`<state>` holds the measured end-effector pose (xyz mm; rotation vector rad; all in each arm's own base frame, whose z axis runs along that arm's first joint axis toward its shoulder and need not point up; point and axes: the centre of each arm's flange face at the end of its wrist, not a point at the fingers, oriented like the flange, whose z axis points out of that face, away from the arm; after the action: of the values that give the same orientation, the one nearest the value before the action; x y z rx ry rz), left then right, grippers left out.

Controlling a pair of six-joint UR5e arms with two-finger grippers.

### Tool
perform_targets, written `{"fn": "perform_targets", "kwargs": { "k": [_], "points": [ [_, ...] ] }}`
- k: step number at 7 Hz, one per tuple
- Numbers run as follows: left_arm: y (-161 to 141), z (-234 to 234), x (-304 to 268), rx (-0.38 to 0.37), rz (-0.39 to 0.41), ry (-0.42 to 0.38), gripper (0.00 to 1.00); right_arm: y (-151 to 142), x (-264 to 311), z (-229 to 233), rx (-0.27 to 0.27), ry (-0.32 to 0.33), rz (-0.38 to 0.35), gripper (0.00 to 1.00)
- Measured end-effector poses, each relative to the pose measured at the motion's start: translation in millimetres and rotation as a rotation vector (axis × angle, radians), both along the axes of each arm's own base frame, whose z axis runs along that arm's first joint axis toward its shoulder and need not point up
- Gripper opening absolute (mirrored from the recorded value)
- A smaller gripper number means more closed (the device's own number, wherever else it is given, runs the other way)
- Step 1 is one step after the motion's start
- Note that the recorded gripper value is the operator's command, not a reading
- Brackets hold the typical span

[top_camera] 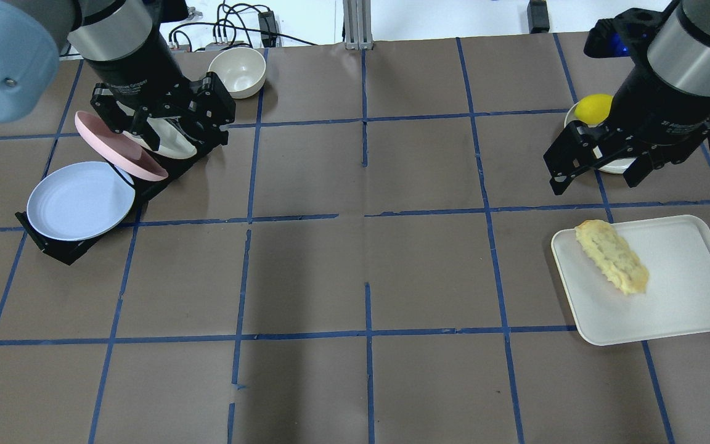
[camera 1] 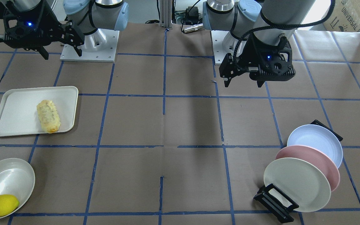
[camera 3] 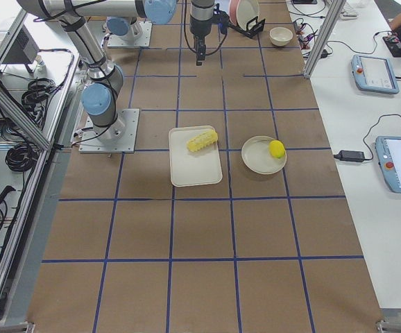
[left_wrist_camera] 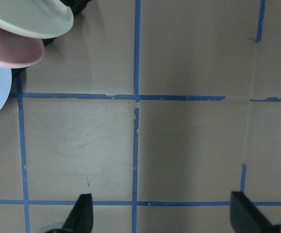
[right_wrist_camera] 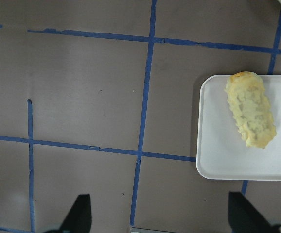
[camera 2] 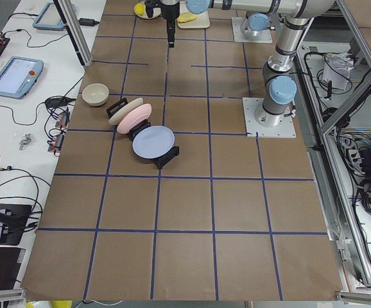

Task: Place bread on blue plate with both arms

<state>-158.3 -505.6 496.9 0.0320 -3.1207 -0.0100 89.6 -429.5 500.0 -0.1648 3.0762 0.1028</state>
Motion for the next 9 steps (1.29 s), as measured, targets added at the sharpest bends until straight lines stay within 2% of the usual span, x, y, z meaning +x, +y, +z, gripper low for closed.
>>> {"fn": "perform_targets", "kwargs": {
  "k": [2,4,6,7,9],
  "points": [
    [3.3,4.8,1.0,-0.01,-0.002,0.0,1.0,8.2,6.5,5.5,-0.014,0.003,0.001,1.0],
    [-5.6,8.7,32.8,-0.017,-0.062,-0.006,1.0,12.1,9.3,8.1,-0.021,0.005,0.006,1.0],
    [-25.9,6.2,128.1,-0.011,-0.069,-0.001,1.0,9.1,1.5,-1.8,-0.005,0.011,0.027,1.0],
    [-32.1,-1.6,177.6,-0.001,-0.095,0.004,1.0,4.3,-18.9,-18.9,-0.003,0.029,0.073,1.0],
    [-47.4,-34.7,278.7,0.021,-0.135,0.022,1.0,-0.7,-106.8,-77.6,-0.036,0.045,0.138,1.0]
  ]
}}
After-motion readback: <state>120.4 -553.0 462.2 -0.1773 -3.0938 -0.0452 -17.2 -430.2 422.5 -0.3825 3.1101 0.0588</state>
